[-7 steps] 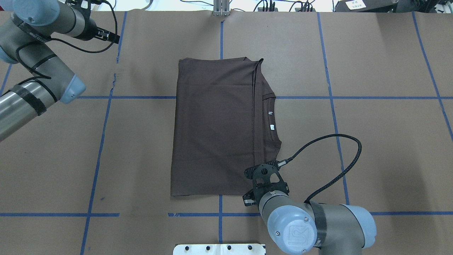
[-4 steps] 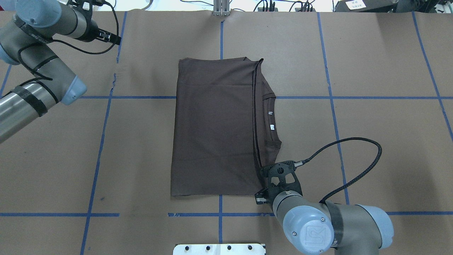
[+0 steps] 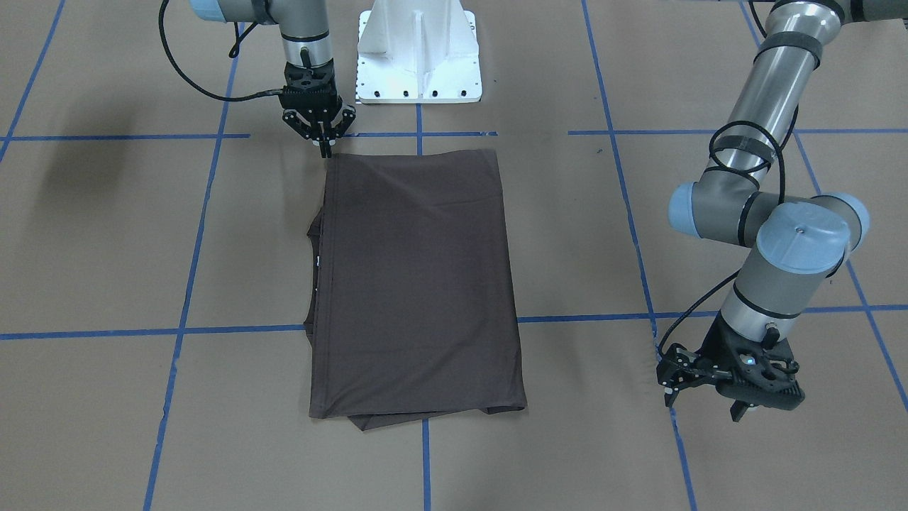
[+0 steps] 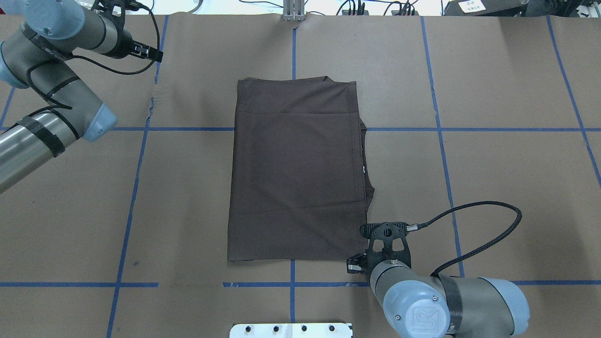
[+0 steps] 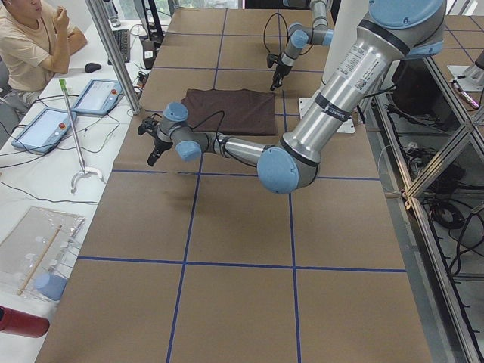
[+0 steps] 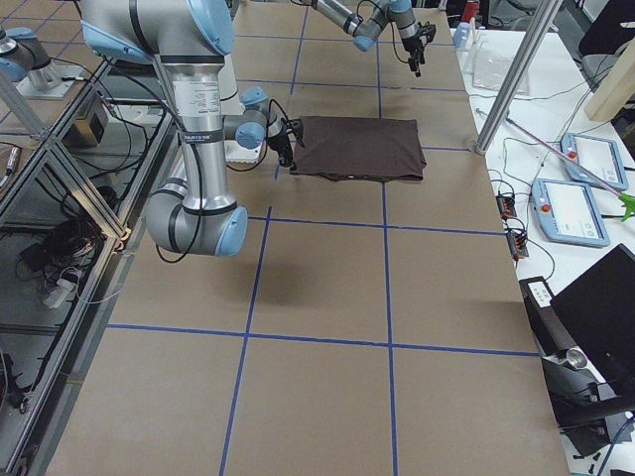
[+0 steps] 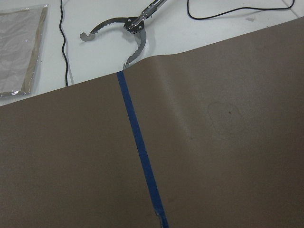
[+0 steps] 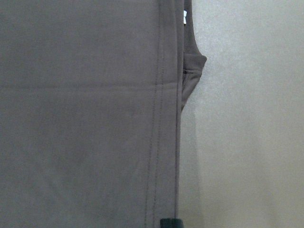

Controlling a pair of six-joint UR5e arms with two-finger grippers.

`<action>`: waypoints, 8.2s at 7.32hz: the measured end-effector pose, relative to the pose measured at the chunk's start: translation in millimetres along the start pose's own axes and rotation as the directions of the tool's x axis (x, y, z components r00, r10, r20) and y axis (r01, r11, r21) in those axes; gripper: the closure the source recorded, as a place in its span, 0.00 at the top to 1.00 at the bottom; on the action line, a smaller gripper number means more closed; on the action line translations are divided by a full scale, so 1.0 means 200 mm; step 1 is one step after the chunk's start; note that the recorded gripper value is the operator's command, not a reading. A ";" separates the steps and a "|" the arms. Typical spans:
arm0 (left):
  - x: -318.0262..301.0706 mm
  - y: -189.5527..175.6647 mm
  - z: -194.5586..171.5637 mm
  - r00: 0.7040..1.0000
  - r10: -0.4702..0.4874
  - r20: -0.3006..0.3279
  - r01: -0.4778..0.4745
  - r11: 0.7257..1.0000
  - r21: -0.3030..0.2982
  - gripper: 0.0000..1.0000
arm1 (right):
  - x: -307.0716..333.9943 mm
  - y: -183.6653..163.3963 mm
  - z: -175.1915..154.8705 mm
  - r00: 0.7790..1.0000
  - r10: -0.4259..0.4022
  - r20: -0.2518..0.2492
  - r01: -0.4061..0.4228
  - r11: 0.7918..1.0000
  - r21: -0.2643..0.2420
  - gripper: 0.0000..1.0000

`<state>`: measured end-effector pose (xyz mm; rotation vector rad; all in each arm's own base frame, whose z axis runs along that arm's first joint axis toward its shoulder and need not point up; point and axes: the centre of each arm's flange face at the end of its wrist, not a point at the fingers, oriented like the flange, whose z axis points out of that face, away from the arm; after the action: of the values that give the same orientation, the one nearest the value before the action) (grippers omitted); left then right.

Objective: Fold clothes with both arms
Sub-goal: 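Lower the left gripper to the shirt's other near corner beside the right gripper, then grasp both near corners of the shirt with the left and right grippers, then lift the near edge with both grippers and fold it toward the far edge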

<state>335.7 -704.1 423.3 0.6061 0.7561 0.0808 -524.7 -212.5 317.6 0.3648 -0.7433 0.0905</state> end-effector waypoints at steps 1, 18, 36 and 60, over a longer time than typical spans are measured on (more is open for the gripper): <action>0.04 -0.01 -0.02 1.000 -0.002 -0.016 0.002 1.000 0.006 1.00 | -0.02 -0.03 -0.04 1.000 0.012 0.023 -0.012 1.000 0.002 1.00; 1.61 1.71 -0.71 0.701 -0.688 -0.188 0.614 0.717 -0.331 0.55 | 0.10 -0.47 -0.21 0.936 0.282 0.209 -0.293 0.956 0.025 1.00; 1.73 1.77 -0.77 0.705 -0.677 -0.212 0.584 0.724 -0.367 0.00 | -0.02 -0.45 -0.19 0.859 0.487 0.157 -0.490 0.871 -0.020 0.81; 1.73 1.74 -0.79 0.699 -0.678 -0.228 0.592 0.727 -0.346 0.00 | -0.35 -0.28 0.11 0.784 0.617 -0.075 -0.621 0.781 -0.072 0.00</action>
<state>533.6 -242.6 307.4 0.0499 1.2475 -0.3797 -577.7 -269.5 269.0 0.0116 -0.7943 0.6892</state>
